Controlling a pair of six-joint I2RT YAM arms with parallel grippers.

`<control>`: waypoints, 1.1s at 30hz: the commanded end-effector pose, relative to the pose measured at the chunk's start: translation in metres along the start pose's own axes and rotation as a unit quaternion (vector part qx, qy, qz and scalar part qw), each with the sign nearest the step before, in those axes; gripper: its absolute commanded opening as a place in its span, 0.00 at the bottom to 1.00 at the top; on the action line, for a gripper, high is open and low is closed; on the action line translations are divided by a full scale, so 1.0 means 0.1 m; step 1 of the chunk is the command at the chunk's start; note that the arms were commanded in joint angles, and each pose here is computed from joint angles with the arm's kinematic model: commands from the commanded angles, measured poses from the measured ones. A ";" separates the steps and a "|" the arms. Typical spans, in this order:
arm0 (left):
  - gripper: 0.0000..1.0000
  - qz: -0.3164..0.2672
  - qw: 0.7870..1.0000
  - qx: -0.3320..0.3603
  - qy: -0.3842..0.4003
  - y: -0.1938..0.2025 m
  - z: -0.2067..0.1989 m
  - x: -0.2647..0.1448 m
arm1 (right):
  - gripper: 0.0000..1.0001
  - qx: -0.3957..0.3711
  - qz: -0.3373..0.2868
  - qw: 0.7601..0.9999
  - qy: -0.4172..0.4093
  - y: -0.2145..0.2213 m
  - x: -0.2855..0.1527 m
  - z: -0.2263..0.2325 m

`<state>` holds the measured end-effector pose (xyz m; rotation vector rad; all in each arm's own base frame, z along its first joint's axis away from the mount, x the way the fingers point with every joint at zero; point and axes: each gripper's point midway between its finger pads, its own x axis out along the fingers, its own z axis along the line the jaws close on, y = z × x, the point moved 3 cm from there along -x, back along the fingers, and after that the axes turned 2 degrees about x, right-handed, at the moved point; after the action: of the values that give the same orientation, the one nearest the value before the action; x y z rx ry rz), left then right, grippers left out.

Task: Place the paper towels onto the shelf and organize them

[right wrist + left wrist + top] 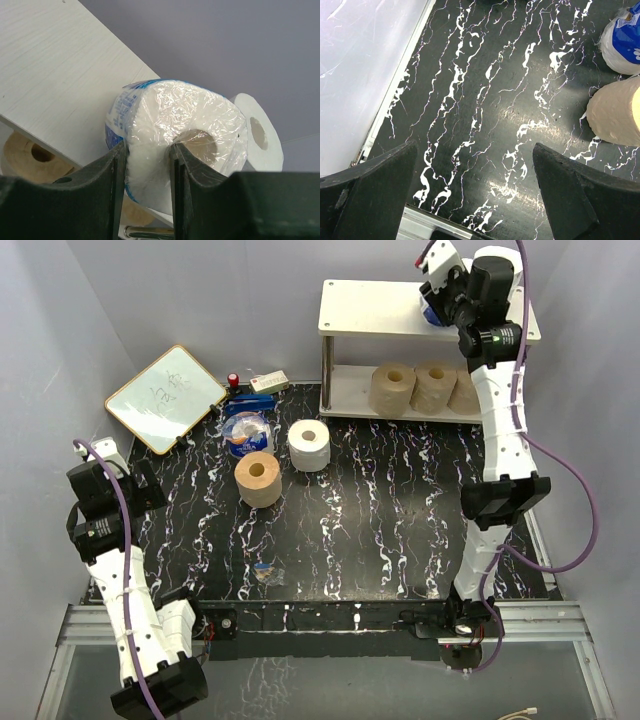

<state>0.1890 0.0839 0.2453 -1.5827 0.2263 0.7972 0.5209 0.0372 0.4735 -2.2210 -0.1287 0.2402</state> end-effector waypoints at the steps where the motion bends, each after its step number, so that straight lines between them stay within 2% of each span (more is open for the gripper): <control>1: 0.98 -0.002 1.000 0.002 0.004 -0.01 0.00 0.01 | 0.26 0.008 -0.068 0.995 0.068 -0.29 -0.12 -0.40; 5: 0.98 -0.002 1.000 0.002 0.005 -0.01 0.00 0.01 | 0.34 0.018 -0.064 0.994 0.082 -0.21 -0.08 -0.50; 13: 0.98 0.001 1.000 0.002 0.005 0.00 0.00 0.03 | 0.71 0.029 -0.071 0.991 0.107 -0.16 -0.06 -0.59; 18: 0.98 0.002 1.000 0.002 0.006 0.00 0.00 0.03 | 0.84 0.025 -0.095 0.987 0.130 -0.29 -0.11 -0.70; 20: 0.98 0.003 1.000 0.002 0.005 0.00 0.00 0.03 | 0.97 0.031 -0.111 0.986 0.124 -0.39 -0.19 -0.70; 21: 0.98 0.003 1.000 0.001 0.004 0.00 0.00 0.03 | 0.98 0.033 -0.123 0.986 0.105 -0.46 -0.25 -0.64; 24: 0.98 0.003 1.000 0.002 0.002 0.01 0.01 0.03 | 0.99 -0.017 -0.153 0.988 0.021 -0.90 -0.53 -0.03; 26: 0.98 0.003 1.000 0.000 0.000 0.00 0.01 0.03 | 0.99 -0.062 -0.137 0.989 -0.017 -1.19 -0.69 0.47; 28: 0.98 0.004 1.000 0.001 0.000 0.00 0.01 0.04 | 0.98 -0.084 -0.131 0.982 -0.104 -1.30 -0.86 1.07; 31: 0.98 0.007 1.000 0.000 -0.001 0.01 0.01 0.05 | 0.99 -0.092 -0.104 0.947 -0.288 -1.00 -1.01 1.96; 33: 0.98 0.009 1.000 0.000 -0.002 0.01 0.02 0.05 | 0.98 -0.103 -0.056 0.928 -0.353 -0.59 -1.03 2.41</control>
<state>0.1921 0.0851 0.2428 -1.5822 0.2390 0.8030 0.4028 0.2503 0.4698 -2.2241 -0.7358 0.5905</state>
